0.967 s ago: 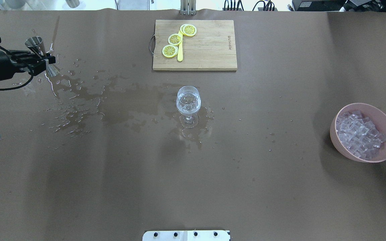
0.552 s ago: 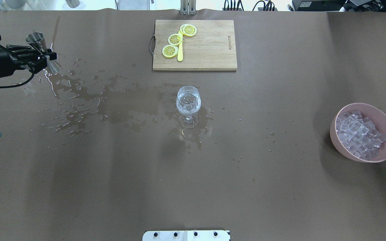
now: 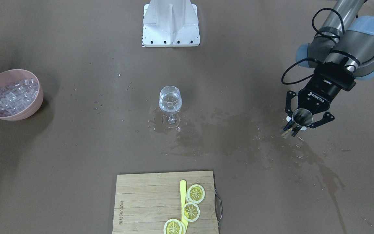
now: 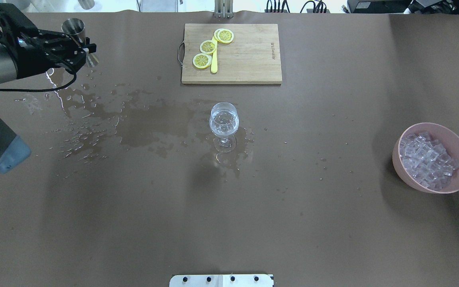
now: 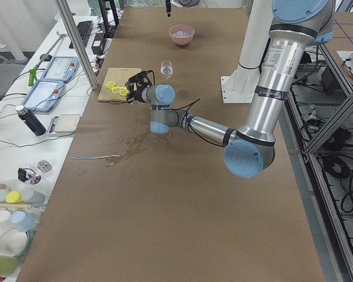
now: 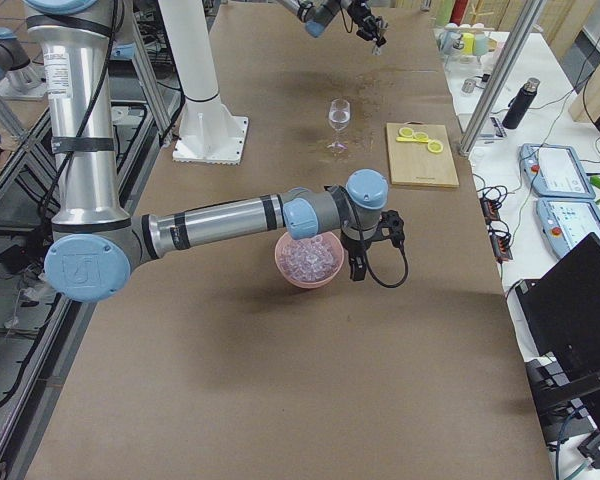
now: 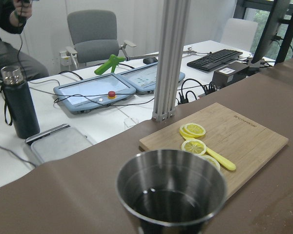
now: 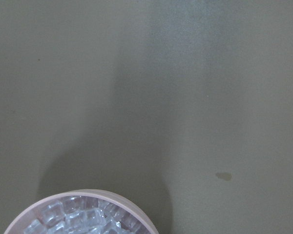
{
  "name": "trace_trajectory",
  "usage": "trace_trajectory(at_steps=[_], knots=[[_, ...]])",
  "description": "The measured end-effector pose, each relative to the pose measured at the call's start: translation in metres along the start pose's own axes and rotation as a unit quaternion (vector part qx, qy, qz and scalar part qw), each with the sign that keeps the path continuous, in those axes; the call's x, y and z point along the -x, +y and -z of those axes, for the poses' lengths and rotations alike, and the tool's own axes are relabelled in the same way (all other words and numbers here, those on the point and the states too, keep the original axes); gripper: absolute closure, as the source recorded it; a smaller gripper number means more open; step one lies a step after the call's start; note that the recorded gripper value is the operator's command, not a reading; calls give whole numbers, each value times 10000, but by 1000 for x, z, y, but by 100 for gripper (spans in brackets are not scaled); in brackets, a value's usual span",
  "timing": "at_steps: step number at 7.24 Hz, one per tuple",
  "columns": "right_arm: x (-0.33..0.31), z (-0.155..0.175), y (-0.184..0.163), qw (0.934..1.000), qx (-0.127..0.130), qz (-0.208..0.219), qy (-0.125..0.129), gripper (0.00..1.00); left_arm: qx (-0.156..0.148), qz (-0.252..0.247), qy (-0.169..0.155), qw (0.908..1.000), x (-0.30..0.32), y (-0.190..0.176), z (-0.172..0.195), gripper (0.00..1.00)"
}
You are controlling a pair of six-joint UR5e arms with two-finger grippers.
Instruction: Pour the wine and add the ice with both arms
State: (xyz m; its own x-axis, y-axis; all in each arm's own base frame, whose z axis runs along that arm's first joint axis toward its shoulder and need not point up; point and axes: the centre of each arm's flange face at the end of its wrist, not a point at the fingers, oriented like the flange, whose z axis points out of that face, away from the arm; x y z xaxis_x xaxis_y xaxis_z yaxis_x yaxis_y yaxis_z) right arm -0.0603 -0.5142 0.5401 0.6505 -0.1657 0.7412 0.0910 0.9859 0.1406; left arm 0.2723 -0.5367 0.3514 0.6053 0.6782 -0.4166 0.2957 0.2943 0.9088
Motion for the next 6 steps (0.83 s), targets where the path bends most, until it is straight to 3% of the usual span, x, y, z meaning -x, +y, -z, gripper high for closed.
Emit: trace_trajectory(at_steps=[2, 4, 6], knots=[[-3, -3, 3, 10000, 39, -48, -27, 0, 196, -326, -107, 9992, -65, -30, -29, 100], [-5, -4, 4, 9999, 63, -133, -47, 0, 99, -612, -310, 9976, -143, -32, -59, 100], [-5, -4, 4, 9997, 69, -210, -66, 0, 26, -1267, -553, 9904, -189, -37, -72, 100]])
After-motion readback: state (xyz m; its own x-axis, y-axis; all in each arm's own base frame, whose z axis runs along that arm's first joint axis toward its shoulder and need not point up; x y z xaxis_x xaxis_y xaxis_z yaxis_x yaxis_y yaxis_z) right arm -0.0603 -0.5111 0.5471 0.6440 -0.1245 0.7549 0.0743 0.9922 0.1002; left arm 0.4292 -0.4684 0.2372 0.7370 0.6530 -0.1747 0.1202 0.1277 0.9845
